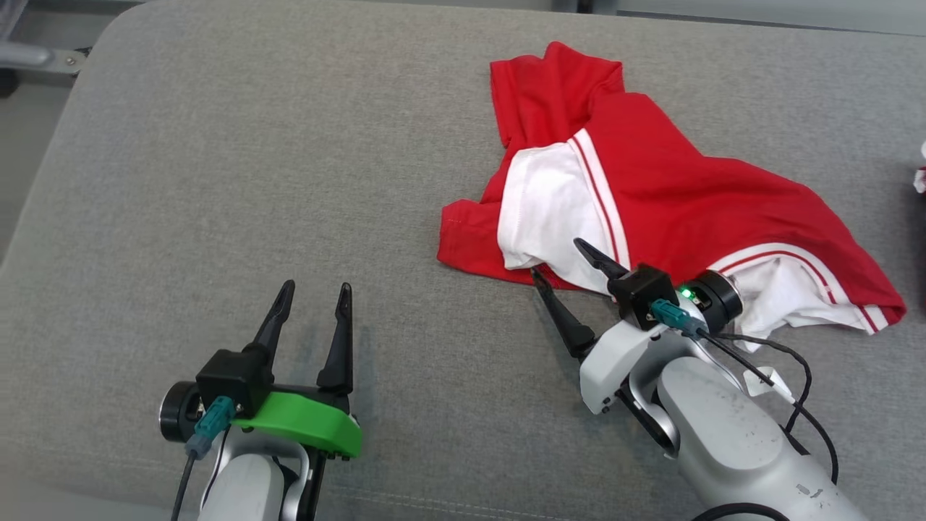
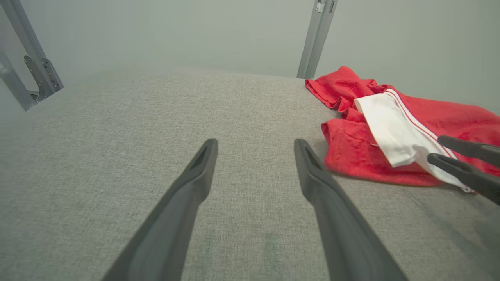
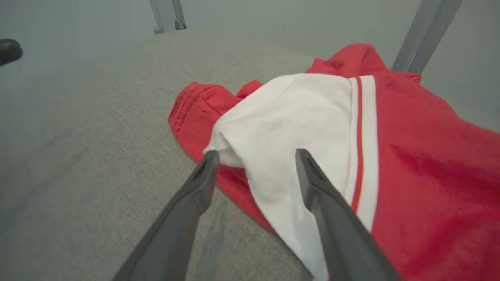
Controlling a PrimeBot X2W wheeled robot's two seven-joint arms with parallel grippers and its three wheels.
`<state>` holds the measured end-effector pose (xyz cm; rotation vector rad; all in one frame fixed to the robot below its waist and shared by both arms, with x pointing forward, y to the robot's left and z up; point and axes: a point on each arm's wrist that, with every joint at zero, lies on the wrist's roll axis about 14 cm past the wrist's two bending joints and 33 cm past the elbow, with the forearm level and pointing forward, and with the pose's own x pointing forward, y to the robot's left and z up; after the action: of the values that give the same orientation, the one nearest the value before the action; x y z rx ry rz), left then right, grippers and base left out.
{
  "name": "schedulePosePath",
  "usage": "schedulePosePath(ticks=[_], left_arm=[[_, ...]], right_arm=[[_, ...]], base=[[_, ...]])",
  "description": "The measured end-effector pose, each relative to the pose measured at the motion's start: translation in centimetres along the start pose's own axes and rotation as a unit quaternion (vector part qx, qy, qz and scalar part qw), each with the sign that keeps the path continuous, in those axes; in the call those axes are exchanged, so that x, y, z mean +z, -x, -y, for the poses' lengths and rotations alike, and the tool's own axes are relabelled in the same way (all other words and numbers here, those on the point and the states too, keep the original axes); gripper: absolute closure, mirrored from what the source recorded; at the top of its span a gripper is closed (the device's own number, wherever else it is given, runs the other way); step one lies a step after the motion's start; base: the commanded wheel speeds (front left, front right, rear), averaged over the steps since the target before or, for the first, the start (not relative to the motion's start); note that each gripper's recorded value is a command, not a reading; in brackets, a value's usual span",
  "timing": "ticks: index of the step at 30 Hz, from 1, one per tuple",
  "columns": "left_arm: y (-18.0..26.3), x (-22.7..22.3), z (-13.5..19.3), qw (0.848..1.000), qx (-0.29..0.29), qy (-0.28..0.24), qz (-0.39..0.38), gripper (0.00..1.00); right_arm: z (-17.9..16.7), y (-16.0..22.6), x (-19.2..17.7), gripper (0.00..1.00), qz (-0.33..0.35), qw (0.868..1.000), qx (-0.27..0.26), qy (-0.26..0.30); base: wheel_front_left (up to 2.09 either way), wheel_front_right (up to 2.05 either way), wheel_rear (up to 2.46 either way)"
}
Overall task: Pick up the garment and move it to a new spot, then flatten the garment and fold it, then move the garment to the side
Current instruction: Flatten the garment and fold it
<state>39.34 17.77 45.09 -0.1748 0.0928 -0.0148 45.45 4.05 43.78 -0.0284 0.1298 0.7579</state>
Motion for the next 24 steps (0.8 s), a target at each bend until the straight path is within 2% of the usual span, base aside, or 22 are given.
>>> schedulePosePath(ticks=[5,9,10,11,14,18,22,24], left_arm=[[0.8,-0.5,-1.7,1.000,0.028,0.002,-0.009,0.00],[0.8,-0.9,-2.2,0.999,0.037,0.004,-0.016,0.00],[0.7,-1.0,-2.2,0.999,0.037,0.004,-0.017,0.00],[0.6,-1.1,-2.2,0.999,0.038,0.005,-0.018,0.00],[0.3,-1.4,-2.4,0.999,0.040,0.006,-0.022,0.00],[-0.2,-1.4,-2.2,0.999,0.037,0.007,-0.022,0.00],[-0.8,-1.3,-1.7,0.999,0.027,0.008,-0.021,0.00],[-0.9,-1.2,-1.5,1.000,0.022,0.008,-0.020,0.00]], right_arm=[[-1.5,-1.6,-1.3,0.00,-0.015,0.999,0.032,0.000],[-1.0,-2.7,-2.1,0.00,-0.022,0.999,0.034,0.001],[-0.6,-2.9,-2.3,0.80,-0.025,0.999,0.032,0.003],[-0.2,-3.1,-2.3,1.00,-0.025,0.999,0.027,0.003],[1.5,-3.9,-1.3,1.00,-0.005,1.000,0.006,-0.003],[5.1,-5.0,2.9,1.00,0.058,0.998,-0.031,0.002],[10.3,-5.6,6.8,1.00,0.100,0.991,-0.071,0.057],[11.5,-6.0,7.7,1.00,0.104,0.989,-0.077,0.077]], base=[[0.00,0.00,0.00],[0.00,0.00,0.00],[0.00,0.00,0.00],[0.00,0.00,0.00],[0.00,0.00,0.00],[0.00,0.00,0.00],[0.00,0.00,0.00],[0.00,0.00,0.00]])
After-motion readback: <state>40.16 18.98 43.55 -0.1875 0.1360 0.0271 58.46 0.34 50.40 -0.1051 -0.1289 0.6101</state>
